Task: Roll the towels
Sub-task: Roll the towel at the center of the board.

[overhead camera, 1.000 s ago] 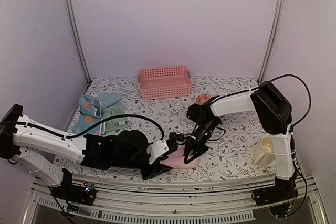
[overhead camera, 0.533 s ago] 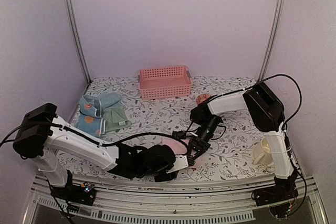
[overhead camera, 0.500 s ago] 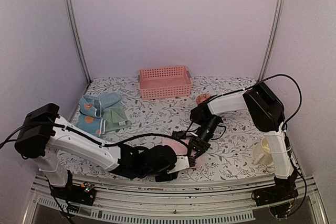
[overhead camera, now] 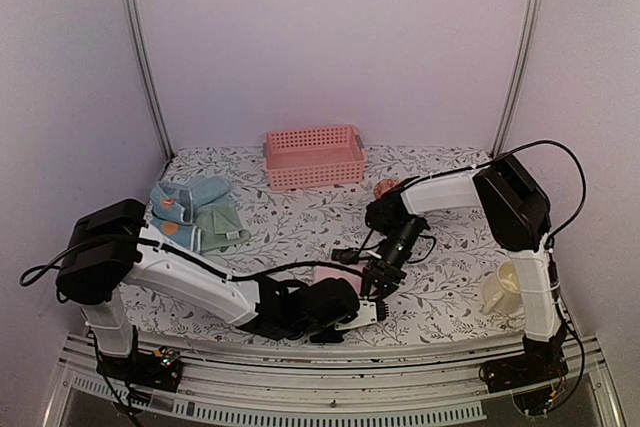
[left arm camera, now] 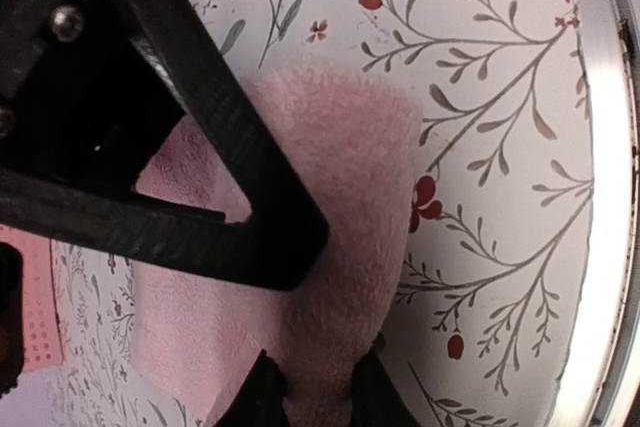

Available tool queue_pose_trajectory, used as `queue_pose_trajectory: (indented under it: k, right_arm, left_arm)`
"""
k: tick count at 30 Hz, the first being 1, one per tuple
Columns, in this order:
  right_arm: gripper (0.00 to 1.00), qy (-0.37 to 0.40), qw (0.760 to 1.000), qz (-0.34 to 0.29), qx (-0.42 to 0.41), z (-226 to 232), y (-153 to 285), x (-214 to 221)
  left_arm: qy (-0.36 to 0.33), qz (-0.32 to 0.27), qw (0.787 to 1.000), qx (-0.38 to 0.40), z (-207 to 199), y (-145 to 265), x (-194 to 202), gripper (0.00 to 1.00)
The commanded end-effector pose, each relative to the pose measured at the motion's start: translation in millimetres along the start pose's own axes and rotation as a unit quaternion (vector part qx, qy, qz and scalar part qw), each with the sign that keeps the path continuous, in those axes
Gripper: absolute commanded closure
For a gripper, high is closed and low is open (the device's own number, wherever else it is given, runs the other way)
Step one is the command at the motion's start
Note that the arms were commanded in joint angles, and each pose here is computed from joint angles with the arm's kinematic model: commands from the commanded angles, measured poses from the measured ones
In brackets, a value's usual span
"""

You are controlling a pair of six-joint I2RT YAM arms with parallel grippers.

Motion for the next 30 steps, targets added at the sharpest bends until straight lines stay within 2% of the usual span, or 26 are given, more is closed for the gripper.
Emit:
queue_pose_trajectory:
  k: [1,3,9,13,17,20,23,27,30]
  right_arm:
    - [0.53,0.062,0.997,-0.036,0.033,39,38,-2]
    - [0.49,0.078,0.994,-0.063,0.048,50,57,-3]
    - [0.49,0.086,0.976,-0.143,0.14,55,104,0]
    - [0.49,0.115,0.954,-0.209,0.181,82,142,-7]
    - [0.49,0.182,0.92,-0.269,0.22,131,174,-10]
    - [0.48,0.243,0.896,-0.29,0.233,159,178,1]
    - [0.45,0.28,0.886,-0.279,0.244,165,164,14]
    - [0.45,0.286,0.896,-0.194,0.279,135,110,31]
    - [0.48,0.291,0.888,-0.136,0.33,103,73,41]
  left_arm:
    - [0.014,0.013,0.998,0.066,-19,0,4,0.85]
    - [0.026,0.022,0.994,0.1,-26,5,3,0.88]
    - [0.074,0.048,0.97,0.228,-61,15,4,0.93]
    - [0.136,0.066,0.936,0.317,-82,11,12,0.94]
    - [0.222,0.041,0.893,0.389,-73,9,1,0.94]
    - [0.27,0.03,0.863,0.426,-65,2,0,0.94]
    - [0.312,0.022,0.828,0.465,-61,-5,1,0.93]
    - [0.357,0.011,0.778,0.516,-59,-11,2,0.93]
    - [0.379,0.007,0.762,0.525,-53,-18,5,0.93]
Point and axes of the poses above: each gripper's point midway between its finger pads, its own y axis back along the fingers, its own z axis along the line the jaws close on, x = y × z, the point moved 1 cm from there along y, back along the fingers, and after that the axes turned 15 degrees about -y, right-handed, at the moved point
